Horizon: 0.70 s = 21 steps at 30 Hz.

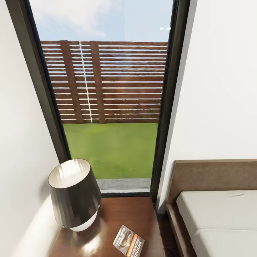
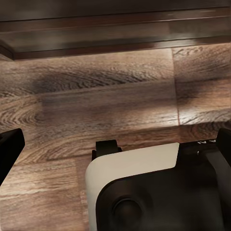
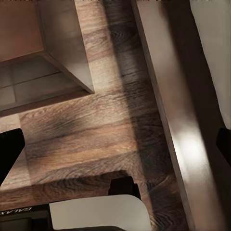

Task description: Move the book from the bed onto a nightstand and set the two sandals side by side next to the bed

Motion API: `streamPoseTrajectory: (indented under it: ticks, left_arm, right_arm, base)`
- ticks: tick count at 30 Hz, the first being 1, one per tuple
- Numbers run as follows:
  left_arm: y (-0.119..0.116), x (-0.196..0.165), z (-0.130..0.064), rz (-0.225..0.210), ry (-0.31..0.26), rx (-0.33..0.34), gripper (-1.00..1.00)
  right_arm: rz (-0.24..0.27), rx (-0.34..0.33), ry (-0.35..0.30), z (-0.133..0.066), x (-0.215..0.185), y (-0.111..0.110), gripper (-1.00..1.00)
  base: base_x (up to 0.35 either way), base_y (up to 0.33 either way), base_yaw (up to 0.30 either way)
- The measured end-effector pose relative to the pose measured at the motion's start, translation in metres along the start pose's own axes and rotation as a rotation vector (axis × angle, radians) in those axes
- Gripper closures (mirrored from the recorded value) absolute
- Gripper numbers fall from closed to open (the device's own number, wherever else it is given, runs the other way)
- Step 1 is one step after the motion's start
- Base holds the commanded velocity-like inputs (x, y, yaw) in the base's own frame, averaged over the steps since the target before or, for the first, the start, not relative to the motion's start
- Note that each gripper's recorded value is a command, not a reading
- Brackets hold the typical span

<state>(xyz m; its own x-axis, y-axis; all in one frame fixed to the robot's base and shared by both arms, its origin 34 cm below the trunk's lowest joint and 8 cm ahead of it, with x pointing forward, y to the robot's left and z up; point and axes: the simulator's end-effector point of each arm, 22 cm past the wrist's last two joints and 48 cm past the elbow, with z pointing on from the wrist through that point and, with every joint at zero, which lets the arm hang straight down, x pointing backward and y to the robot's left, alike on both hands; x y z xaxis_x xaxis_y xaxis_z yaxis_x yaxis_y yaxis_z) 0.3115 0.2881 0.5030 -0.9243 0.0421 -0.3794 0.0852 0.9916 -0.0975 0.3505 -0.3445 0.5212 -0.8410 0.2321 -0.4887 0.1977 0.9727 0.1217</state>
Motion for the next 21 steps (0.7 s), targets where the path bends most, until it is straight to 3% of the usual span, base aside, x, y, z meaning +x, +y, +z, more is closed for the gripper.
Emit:
streamPoseTrajectory:
  ticks: [21]
  left_arm:
    - [-0.0001,0.0004,0.0,0.001,0.002,0.0,-1.0]
  right_arm:
    - [0.001,-0.002,-0.001,0.0002,0.0,0.0014,-1.0]
  base:
    - [0.0,0.0,0.0]
